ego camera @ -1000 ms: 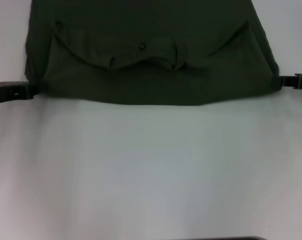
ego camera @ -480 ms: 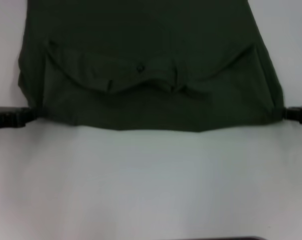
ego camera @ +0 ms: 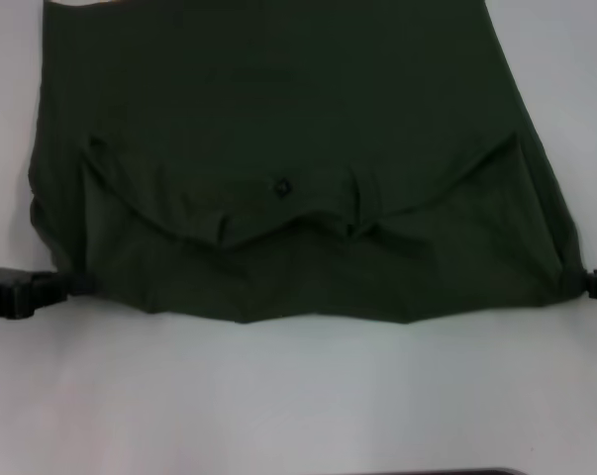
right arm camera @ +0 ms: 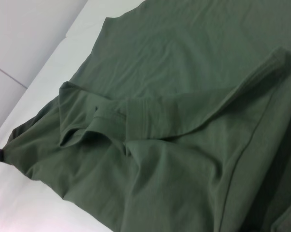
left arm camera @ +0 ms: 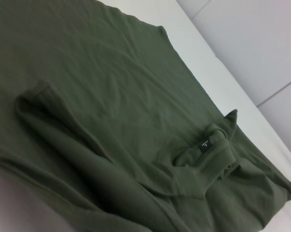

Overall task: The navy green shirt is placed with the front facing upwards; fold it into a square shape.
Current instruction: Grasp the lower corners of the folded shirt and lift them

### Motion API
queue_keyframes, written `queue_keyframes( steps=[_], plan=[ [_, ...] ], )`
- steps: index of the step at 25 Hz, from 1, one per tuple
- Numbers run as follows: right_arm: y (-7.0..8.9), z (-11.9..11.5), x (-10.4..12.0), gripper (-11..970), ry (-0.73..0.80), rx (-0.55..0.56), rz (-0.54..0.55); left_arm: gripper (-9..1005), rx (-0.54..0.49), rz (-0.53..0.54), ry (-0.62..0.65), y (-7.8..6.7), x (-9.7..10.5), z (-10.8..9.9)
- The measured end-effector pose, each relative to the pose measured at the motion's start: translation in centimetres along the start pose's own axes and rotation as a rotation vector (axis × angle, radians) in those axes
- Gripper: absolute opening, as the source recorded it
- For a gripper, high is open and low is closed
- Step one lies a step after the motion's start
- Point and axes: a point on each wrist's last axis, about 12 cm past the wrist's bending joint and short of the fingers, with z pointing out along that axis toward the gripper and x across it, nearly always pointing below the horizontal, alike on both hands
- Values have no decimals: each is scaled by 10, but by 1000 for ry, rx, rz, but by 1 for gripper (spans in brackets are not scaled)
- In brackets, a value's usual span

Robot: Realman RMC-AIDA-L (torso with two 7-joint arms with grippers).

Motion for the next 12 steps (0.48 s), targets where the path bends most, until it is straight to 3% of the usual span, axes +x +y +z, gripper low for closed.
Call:
queue_keyframes(
  steps=[12],
  plan=[
    [6,-26,31,22,21,-35,32,-1,67,-56,53,-7,22,-20]
  ],
)
